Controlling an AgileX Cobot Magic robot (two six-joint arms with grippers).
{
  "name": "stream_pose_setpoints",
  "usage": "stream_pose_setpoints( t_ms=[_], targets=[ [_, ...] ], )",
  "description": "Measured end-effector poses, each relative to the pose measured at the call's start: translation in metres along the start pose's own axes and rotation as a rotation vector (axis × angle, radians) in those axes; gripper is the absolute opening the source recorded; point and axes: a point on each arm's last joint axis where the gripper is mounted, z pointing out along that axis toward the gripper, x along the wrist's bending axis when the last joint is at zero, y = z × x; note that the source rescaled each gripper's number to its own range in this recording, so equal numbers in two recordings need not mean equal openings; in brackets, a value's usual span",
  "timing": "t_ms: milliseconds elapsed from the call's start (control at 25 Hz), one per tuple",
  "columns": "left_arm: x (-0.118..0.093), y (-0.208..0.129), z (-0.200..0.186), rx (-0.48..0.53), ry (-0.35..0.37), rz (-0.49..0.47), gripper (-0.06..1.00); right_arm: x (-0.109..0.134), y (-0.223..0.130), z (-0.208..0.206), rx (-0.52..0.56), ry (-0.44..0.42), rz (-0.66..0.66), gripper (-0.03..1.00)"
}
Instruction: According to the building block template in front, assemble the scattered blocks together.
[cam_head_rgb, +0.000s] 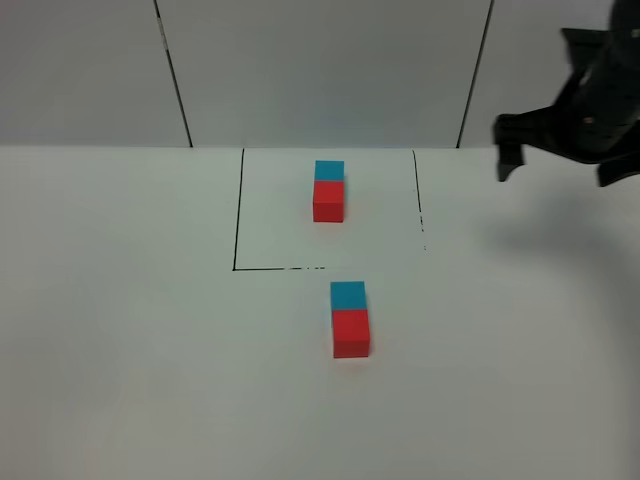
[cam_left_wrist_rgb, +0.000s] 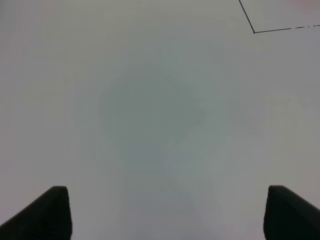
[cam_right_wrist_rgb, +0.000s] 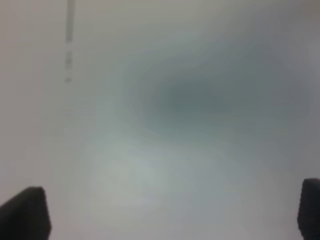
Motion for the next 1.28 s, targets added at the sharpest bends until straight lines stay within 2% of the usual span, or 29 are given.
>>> stream_pose_setpoints(
  t_ms=[120,240,320,480,600,720,800,960,1280],
  targets=[
    [0.0,0.0,0.0,0.0,0.0,0.0,0.68,-0.053,-0.011,-0.021,-0.048,-0.064,0.037,1.0],
    [0.0,0.0,0.0,0.0,0.0,0.0,0.68,-0.085,-0.04,-0.046,-0.081,-0.105,0.05,1.0],
    [0.0,0.0,0.0,0.0,0.0,0.0,0.68,-0.096,-0.065,-0.066,-0.119,-0.131,0.034,1.0],
    [0.0,0.0,0.0,0.0,0.0,0.0,0.68,-0.097,-0.124,-0.105,-0.198,-0.174,-0.023,1.0],
    [0.0,0.0,0.0,0.0,0.0,0.0,0.68,-0.091,-0.167,-0.131,-0.248,-0.168,-0.031,1.0],
    [0.0,0.0,0.0,0.0,0.0,0.0,0.68,-0.084,-0.21,-0.146,-0.246,-0.154,-0.042,1.0],
    [0.0,0.0,0.0,0.0,0.0,0.0,0.68,-0.081,-0.236,-0.152,-0.249,-0.143,-0.045,1.0],
    [0.0,0.0,0.0,0.0,0.0,0.0,0.68,-0.077,-0.281,-0.164,-0.331,-0.104,-0.027,1.0],
    [0.0,0.0,0.0,0.0,0.0,0.0,0.68,-0.081,-0.352,-0.172,-0.563,-0.051,-0.004,1.0]
  ],
)
